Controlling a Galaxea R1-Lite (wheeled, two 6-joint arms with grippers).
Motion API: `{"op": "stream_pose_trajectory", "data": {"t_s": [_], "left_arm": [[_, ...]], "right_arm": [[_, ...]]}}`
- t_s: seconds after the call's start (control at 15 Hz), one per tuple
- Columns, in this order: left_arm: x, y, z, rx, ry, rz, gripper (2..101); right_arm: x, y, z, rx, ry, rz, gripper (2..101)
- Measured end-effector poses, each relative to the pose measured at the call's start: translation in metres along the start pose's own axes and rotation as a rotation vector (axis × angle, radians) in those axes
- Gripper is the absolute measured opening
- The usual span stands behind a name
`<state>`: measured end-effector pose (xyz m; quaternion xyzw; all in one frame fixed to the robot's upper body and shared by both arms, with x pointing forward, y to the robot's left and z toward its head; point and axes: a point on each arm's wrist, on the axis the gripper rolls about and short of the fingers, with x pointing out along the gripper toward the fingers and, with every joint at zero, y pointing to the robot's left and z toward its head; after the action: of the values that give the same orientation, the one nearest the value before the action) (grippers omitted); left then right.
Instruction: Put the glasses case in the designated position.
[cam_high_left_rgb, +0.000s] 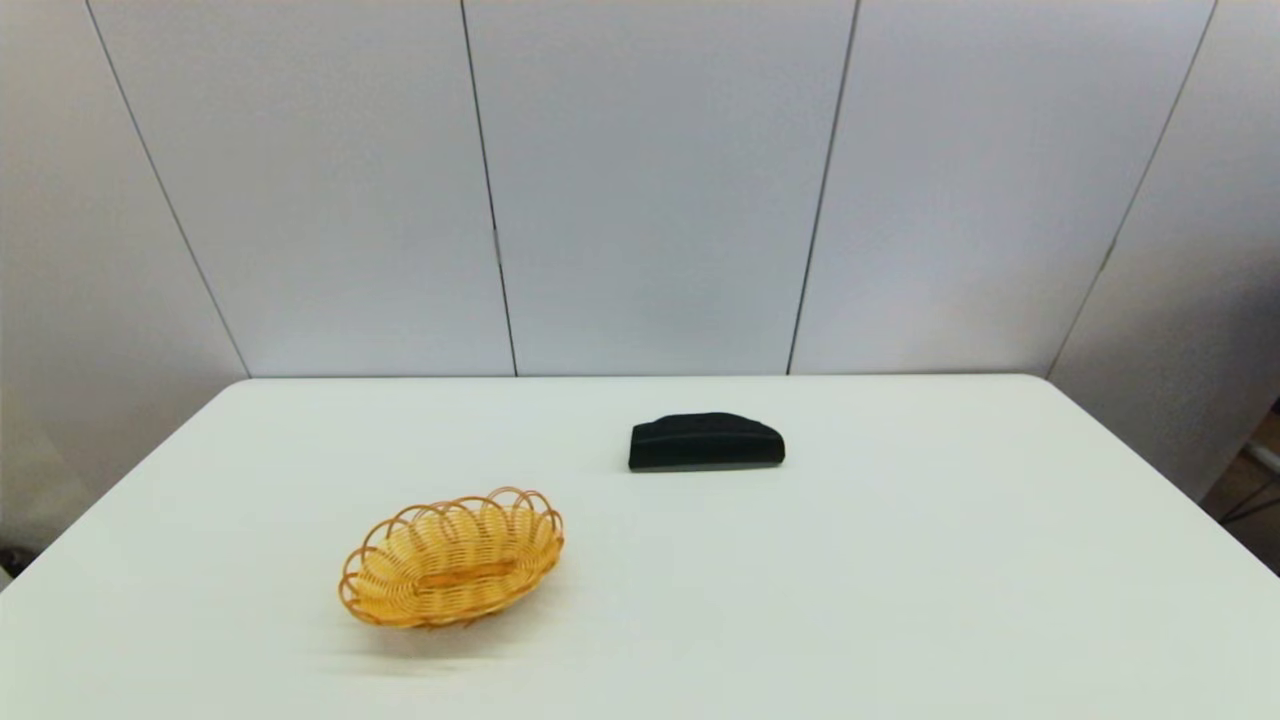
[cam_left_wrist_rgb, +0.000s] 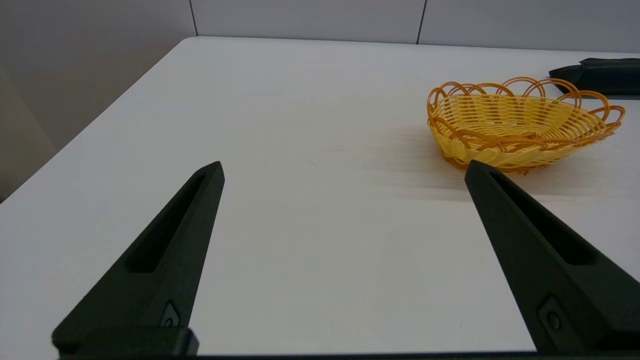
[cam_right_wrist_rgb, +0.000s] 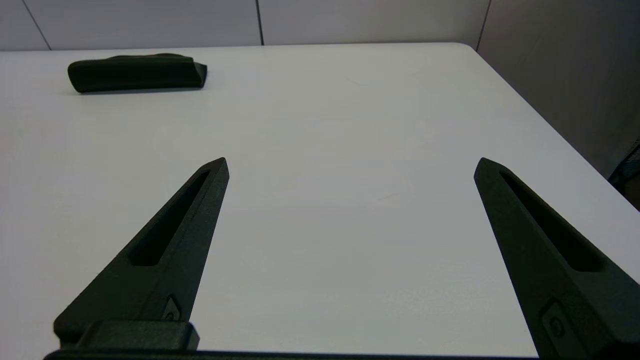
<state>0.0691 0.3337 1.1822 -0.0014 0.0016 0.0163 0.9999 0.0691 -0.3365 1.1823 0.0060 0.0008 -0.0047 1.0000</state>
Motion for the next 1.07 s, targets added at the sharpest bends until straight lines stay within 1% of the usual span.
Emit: {"op": "stream_pose_trajectory", "data": {"t_s": [0.27,0.73,0.87,1.07], "left_arm": [[0.0,0.0,0.0,0.006,0.001,0.0,97.8],[0.0,0.0,0.001,0.093,0.002,-0.017,97.8],[0.0,-0.001,0.012,0.098,0.003,-0.033,97.8],[0.001,-0.002,0.054,0.106,-0.031,-0.092,97.8]], "right_arm": [[0.0,0.0,0.0,0.0,0.0,0.0,97.4],[0.0,0.0,0.0,0.0,0.0,0.0,97.4],[0.0,0.0,0.0,0.0,0.0,0.0,97.4],[0.0,0.0,0.0,0.0,0.0,0.0,97.4]]}}
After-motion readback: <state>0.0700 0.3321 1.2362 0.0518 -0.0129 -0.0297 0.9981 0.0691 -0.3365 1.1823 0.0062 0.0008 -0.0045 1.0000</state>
